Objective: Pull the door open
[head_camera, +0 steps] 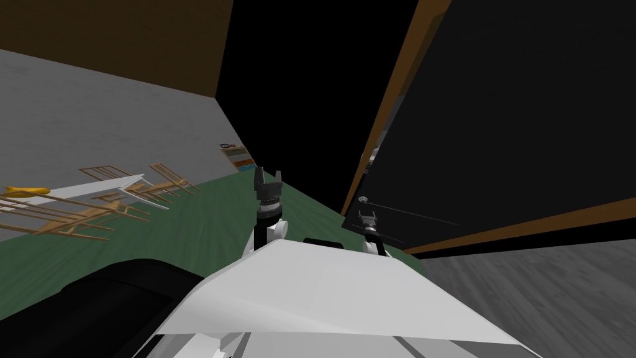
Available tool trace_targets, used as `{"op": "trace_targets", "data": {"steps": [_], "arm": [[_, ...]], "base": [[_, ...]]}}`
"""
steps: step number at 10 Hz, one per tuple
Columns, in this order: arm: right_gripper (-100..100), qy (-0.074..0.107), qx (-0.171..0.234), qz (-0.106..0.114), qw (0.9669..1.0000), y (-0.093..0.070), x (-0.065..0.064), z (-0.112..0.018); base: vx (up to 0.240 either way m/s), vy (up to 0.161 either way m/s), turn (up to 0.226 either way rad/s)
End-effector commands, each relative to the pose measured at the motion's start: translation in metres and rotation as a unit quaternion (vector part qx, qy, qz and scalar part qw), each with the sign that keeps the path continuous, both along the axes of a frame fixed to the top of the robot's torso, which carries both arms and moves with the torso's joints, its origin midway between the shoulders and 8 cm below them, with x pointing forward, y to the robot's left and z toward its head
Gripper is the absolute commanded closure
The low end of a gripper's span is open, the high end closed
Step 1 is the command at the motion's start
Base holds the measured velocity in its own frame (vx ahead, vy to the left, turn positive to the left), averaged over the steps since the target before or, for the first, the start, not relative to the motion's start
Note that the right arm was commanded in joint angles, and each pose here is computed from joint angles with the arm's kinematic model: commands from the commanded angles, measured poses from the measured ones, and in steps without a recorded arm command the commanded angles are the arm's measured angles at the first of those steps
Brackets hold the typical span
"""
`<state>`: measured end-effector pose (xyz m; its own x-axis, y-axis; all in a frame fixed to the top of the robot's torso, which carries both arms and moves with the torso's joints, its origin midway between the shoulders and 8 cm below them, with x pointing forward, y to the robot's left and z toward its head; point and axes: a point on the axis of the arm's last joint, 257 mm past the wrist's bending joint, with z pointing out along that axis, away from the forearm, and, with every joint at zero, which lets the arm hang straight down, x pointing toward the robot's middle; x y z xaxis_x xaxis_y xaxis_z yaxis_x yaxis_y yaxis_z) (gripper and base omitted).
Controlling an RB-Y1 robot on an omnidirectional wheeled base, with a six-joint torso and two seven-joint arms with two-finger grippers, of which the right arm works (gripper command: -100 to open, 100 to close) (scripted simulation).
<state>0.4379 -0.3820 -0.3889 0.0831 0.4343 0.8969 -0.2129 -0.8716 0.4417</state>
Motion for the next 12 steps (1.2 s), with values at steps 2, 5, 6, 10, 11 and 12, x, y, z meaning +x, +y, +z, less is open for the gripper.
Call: {"op": "trace_targets", "data": {"steps": [2, 5, 6, 10, 11, 12], "arm": [[-100, -0.008, 0.043, 0.0, 0.999, 0.005, 0.002, -0.001], [-100, -0.019, 0.095, -0.001, 0.9953, 0.01, 0.005, -0.001], [-100, -0.023, 0.119, -0.001, 0.9926, 0.013, 0.007, -0.002], [-100, -0.035, 0.181, -0.002, 0.9829, 0.02, 0.01, -0.002], [-100, -0.038, 0.196, -0.002, 0.9799, 0.022, 0.01, -0.002], [-100, -0.04, 0.207, -0.002, 0.9774, 0.023, 0.011, -0.003]], "base": [[-0.071, -0.021, 0.011], [-0.06, -0.008, 0.01], [-0.055, -0.018, 0.006], [-0.053, -0.018, 0.009], [-0.062, -0.02, 0.007], [-0.06, -0.017, 0.005]]}}
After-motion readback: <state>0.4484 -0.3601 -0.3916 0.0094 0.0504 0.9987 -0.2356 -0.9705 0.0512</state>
